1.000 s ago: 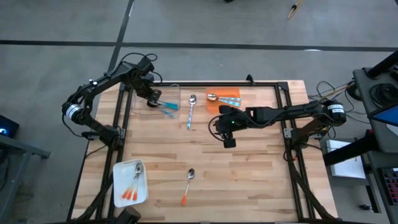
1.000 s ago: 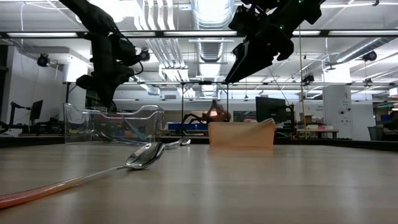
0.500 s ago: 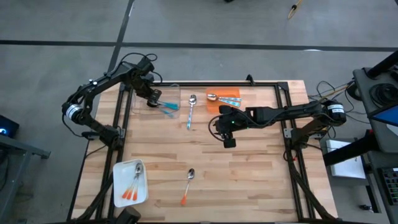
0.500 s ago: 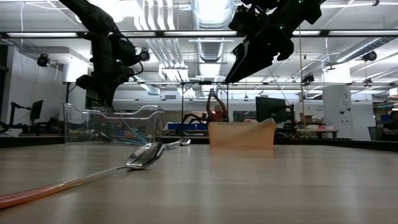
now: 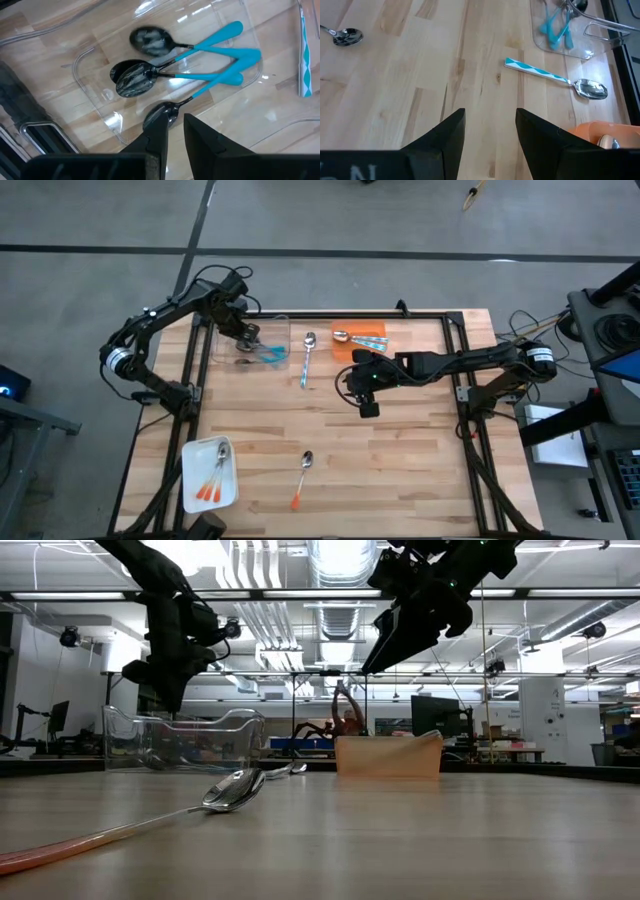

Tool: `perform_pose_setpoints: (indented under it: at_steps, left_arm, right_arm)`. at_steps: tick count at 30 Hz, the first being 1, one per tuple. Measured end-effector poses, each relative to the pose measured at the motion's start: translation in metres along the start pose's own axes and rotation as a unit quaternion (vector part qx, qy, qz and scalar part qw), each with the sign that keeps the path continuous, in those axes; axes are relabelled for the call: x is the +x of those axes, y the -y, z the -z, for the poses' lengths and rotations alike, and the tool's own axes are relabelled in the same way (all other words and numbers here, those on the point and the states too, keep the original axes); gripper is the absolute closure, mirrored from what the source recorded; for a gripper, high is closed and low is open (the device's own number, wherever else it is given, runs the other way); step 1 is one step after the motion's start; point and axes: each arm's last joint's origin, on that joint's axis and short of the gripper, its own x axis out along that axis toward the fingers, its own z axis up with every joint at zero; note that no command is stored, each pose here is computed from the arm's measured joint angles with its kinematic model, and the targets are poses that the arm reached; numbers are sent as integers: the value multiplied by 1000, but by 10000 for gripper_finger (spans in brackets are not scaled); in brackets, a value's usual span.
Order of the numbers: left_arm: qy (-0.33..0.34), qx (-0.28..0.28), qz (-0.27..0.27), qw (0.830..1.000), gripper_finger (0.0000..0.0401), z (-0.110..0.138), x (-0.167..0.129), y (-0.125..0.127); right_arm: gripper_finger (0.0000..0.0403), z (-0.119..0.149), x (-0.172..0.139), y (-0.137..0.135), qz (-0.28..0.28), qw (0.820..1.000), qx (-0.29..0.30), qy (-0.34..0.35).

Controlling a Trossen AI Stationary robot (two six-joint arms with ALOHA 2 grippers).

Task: Sort silverware by color (type)
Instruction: Put the light blue spoon into the orange bin

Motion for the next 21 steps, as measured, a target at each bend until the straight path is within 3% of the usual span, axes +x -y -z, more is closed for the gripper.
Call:
perform_pose_setpoints:
  at_steps: [21]
  left_arm:
    - [4,35,1,999,357,0,0,3]
  right_arm:
    - [236,0,0,0,1,1000,7,0]
